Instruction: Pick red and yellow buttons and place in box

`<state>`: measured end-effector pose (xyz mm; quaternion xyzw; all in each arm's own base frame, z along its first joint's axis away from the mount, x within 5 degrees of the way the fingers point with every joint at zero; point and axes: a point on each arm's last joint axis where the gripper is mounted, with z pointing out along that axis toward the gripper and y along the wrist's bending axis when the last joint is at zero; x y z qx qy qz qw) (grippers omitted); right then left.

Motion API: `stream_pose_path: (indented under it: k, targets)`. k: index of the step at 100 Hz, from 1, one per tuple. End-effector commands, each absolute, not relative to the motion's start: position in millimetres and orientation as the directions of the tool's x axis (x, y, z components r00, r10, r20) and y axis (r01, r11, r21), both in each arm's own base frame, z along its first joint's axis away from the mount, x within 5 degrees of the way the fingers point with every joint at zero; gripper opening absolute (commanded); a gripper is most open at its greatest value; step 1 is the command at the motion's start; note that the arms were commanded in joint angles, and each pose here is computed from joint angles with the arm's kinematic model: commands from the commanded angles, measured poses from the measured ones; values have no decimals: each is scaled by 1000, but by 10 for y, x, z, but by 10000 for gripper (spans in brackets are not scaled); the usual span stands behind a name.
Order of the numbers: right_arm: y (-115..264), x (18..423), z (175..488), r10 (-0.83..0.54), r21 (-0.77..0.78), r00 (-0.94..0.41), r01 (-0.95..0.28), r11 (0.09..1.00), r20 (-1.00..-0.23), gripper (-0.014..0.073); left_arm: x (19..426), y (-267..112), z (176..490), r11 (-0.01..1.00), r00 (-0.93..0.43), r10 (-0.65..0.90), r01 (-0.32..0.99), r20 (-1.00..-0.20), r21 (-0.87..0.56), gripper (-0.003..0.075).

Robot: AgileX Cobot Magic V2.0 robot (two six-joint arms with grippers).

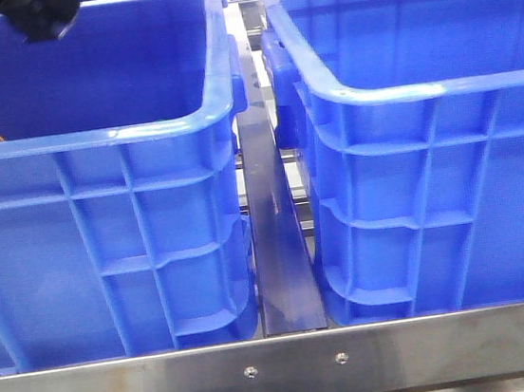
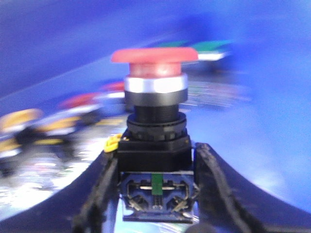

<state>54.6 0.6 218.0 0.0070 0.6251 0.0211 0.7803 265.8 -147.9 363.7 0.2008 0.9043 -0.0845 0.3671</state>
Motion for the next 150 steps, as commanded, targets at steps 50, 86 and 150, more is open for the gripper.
stream_pose_path:
  k: [50,86,150]
  targets:
    - [1,459,2404,36,28,406,-25,999,-913,-67,1345,-2411,4108,532,-292,375,845,-880,-54,-19]
    - [18,248,3308,181,161,290,-89,983,-940,-67,1273,-2456,4118,505,-275,375,861,-885,-54,-19]
    - [221,781,3919,313,374,-334,-135,918,-889,186,1276,-2462,4112,505,-276,376,861,-884,-54,-19]
